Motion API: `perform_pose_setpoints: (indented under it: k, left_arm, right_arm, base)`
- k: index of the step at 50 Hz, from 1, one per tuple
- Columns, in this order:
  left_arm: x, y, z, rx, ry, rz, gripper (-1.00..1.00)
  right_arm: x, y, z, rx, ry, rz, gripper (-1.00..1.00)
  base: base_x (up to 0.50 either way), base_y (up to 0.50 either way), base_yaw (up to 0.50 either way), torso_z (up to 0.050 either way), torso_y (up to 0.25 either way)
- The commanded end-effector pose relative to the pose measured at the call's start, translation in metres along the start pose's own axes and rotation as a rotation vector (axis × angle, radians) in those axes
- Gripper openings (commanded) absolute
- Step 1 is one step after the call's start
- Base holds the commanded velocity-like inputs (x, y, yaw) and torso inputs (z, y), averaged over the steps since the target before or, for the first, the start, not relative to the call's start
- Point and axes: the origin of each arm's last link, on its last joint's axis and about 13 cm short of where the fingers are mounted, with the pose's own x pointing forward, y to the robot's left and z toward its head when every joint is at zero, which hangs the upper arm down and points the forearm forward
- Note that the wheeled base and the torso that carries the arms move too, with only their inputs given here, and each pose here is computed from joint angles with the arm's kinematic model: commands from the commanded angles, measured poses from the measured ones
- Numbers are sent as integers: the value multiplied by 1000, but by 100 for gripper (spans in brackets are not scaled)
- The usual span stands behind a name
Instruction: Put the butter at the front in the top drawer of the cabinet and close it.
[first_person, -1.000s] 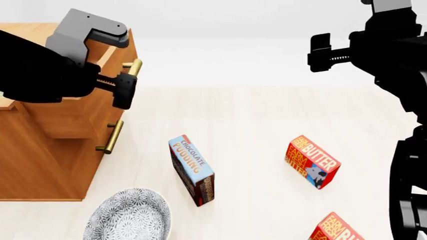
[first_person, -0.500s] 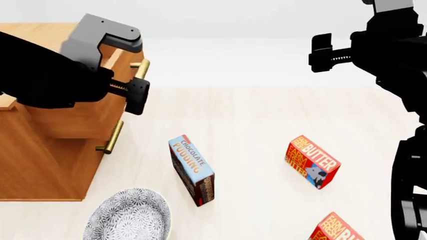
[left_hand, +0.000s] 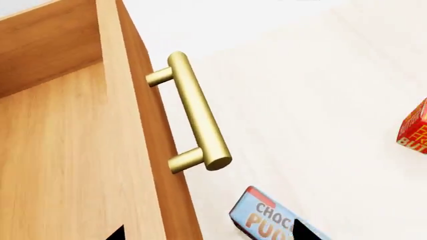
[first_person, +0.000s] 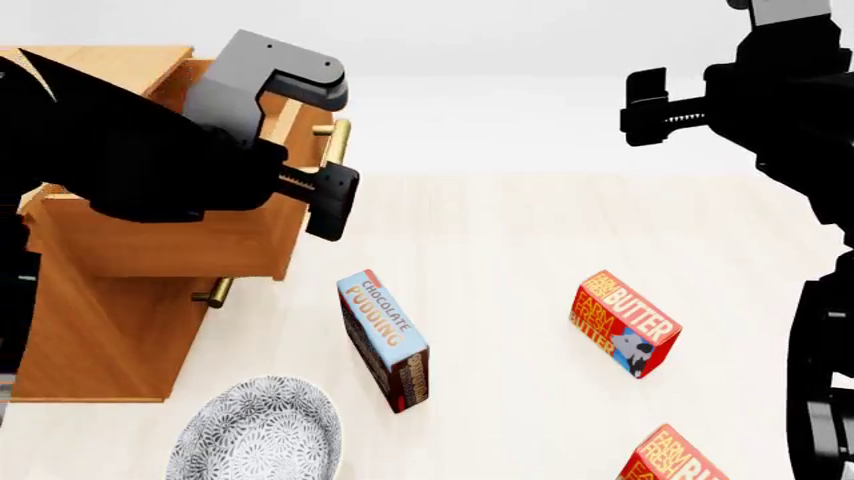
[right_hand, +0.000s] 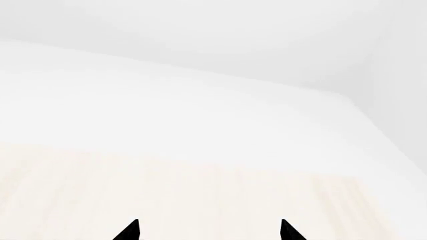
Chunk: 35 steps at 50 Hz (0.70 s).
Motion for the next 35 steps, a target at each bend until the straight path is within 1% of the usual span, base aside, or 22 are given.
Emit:
perform_pose_setpoints:
  k: [1, 13, 24, 30, 35]
  left_arm:
    - [-2, -25, 8, 36, -22, -115, 100]
    - [-2, -46, 15, 74, -34, -174, 100]
    - [-6, -59, 25, 96, -57, -212, 100]
    - [-12, -60, 32, 103, -80, -218, 100]
    - [-21, -54, 43, 99, -108, -202, 100]
  right_arm:
    - [-2, -3, -4, 4, 7, -6, 100]
    - [-4, -5, -7, 7, 11, -12, 100]
    - [-5, -7, -10, 8, 19, -15, 100]
    - [-6, -8, -11, 8, 22, -16, 100]
    - [-7, -8, -12, 7, 23, -17, 100]
  base:
    - [0, 0, 0, 0, 0]
    - [0, 0, 0, 0, 0]
    - [2, -1, -3, 0, 0]
    - [2, -3, -7, 0, 0]
    - [3, -4, -8, 0, 0]
